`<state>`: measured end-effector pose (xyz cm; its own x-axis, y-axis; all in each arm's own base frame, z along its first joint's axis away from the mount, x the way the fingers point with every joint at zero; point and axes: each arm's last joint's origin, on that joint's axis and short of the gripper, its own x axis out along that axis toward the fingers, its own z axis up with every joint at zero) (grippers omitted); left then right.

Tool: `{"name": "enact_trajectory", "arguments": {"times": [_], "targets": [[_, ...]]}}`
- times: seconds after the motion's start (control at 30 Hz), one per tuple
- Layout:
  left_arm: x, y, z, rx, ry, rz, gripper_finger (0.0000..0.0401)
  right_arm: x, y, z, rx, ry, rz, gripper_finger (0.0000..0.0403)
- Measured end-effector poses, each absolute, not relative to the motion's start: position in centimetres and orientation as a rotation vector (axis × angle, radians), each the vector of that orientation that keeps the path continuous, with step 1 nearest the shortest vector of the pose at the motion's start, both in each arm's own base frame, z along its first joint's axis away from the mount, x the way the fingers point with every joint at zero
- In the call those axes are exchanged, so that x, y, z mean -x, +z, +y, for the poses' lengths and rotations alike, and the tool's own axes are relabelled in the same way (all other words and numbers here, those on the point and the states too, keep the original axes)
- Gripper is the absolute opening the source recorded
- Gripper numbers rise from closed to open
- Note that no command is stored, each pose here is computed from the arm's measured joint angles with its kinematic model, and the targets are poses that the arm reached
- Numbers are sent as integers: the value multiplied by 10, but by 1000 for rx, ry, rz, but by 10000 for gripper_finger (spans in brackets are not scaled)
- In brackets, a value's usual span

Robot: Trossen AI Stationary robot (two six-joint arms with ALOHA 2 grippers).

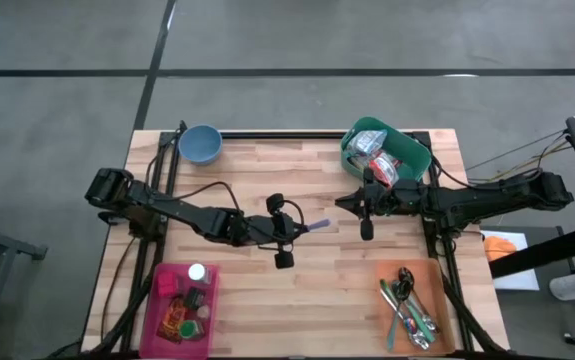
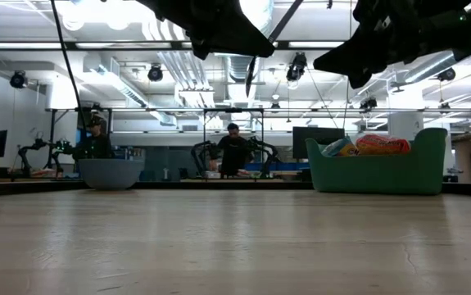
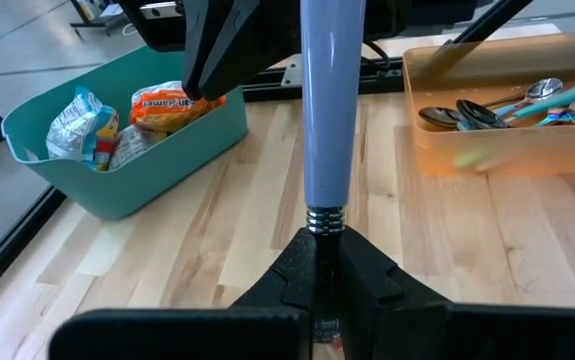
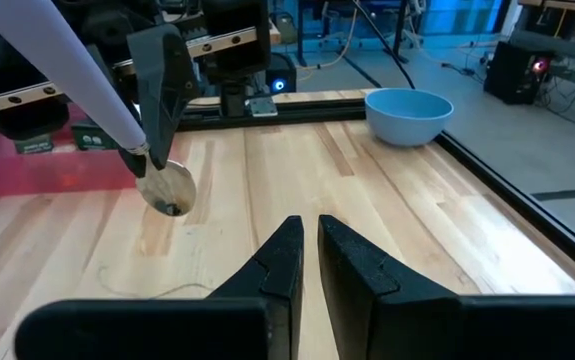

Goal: Pick & Place Food Item
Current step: Put the purple spoon into the orange bin

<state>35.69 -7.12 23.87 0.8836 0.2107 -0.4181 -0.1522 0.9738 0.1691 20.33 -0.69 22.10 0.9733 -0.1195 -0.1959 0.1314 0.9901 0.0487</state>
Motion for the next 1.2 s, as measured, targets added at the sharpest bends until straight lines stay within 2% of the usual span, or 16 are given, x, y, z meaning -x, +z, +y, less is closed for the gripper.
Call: {"name": "enact_trajectory", "arguments": {"times": [0.9,1.2], "targets": [[-357,239,-70,-147,188,451,17,-203,222,-7,-97,-134,185,34],[-357,239,-70,-144,189,451,17,-203,222,-7,-38,-129,188,34]]}}
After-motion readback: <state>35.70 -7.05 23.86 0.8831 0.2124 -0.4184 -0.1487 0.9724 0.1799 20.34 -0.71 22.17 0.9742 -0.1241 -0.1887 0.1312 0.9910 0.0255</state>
